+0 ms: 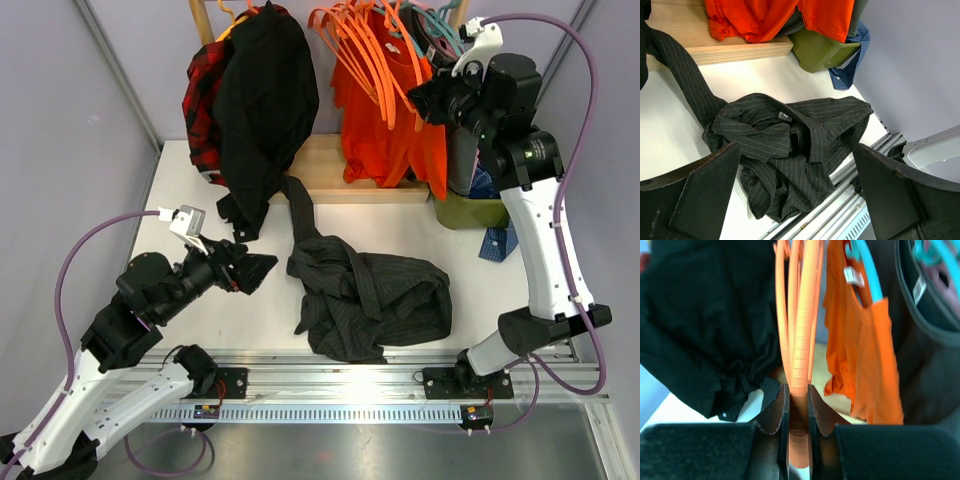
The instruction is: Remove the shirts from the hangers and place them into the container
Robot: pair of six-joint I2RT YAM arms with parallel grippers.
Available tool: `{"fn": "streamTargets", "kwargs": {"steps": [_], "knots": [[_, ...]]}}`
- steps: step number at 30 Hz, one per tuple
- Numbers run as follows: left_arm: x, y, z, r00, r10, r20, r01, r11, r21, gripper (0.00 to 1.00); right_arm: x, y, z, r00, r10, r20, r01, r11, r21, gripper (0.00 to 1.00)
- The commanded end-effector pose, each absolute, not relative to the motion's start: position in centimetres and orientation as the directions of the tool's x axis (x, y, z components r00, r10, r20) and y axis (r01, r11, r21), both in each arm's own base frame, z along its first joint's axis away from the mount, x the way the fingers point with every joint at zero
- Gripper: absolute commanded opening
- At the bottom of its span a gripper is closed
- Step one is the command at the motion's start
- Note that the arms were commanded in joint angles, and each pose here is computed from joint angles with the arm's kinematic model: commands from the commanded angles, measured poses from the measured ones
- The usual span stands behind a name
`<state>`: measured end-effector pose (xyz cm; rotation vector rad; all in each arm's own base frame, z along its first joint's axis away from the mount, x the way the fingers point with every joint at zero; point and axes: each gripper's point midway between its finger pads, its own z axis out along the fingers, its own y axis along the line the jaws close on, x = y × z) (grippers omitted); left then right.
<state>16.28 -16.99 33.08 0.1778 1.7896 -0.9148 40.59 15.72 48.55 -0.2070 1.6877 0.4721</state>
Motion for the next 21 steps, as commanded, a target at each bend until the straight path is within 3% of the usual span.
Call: {"fn": "streamTargets", "kwargs": {"steps": [1, 15, 21], "knots": [[16.5, -16.8, 34.1, -0.398, -0.321, -0.859, 0.52, 0.693, -0.5, 0.99, 40.4, 16.0, 53.6, -0.029, 0.145, -0.989, -0.457, 0.878, 0.142, 0.0], [16.5, -16.1, 34.0, -0.393, -0.327, -0.86, 0.497, 0.711, -0.498, 0.99, 46.3, 19.5, 50.1, -0.159, 0.171, -0.972, -0.528, 0.817, 0.23, 0.0], [16.3, -15.9, 34.1, -0.388, -0.331, -0.86, 0.496, 0.712, -0.497, 0.99, 45.5, 19.0, 49.6, -0.164, 0.181, -0.97, -0.507, 0.828, 0.241, 0.0]]}}
